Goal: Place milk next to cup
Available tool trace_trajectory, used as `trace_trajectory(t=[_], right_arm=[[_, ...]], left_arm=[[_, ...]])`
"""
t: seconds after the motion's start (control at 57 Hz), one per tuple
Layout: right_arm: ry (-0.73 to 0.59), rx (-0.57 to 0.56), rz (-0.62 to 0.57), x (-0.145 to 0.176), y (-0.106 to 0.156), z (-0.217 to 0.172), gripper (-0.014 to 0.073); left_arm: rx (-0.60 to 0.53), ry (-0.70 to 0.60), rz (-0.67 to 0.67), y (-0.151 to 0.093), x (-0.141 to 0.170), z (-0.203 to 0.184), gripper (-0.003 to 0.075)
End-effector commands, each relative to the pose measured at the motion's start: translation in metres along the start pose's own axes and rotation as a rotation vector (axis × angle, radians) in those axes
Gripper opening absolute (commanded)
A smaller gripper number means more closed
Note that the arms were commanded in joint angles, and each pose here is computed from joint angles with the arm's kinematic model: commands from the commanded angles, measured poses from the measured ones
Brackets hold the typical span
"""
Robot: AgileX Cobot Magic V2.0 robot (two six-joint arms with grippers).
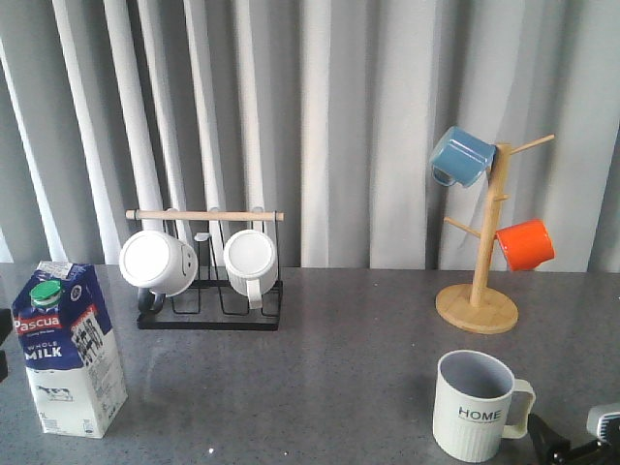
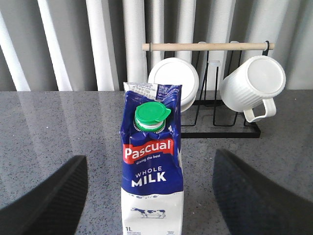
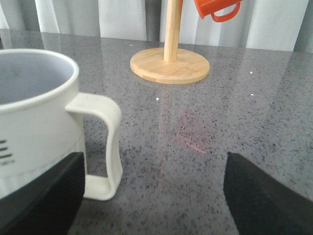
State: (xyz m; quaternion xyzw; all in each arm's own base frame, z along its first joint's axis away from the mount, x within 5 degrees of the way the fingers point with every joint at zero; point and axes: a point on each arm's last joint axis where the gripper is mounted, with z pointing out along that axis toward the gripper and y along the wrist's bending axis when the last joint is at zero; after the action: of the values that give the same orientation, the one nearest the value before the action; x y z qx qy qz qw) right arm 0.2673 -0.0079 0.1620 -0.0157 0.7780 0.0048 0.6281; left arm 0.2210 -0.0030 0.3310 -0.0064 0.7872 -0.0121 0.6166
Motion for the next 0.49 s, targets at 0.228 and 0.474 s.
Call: trace_trajectory(t=[0.228, 0.474], right_arm=[[-0.119, -0.057, -0.011, -0.017, 0.002, 0.025, 0.0560], [-0.124, -0.019, 0.015, -0.017, -0.003, 0.037, 0.0560]], left_arm=[[0.009, -0.117, -0.008, -0.001, -0.020, -0.004, 0.0502], [0.009, -0.117, -0.008, -0.001, -0.020, -0.004, 0.0502]])
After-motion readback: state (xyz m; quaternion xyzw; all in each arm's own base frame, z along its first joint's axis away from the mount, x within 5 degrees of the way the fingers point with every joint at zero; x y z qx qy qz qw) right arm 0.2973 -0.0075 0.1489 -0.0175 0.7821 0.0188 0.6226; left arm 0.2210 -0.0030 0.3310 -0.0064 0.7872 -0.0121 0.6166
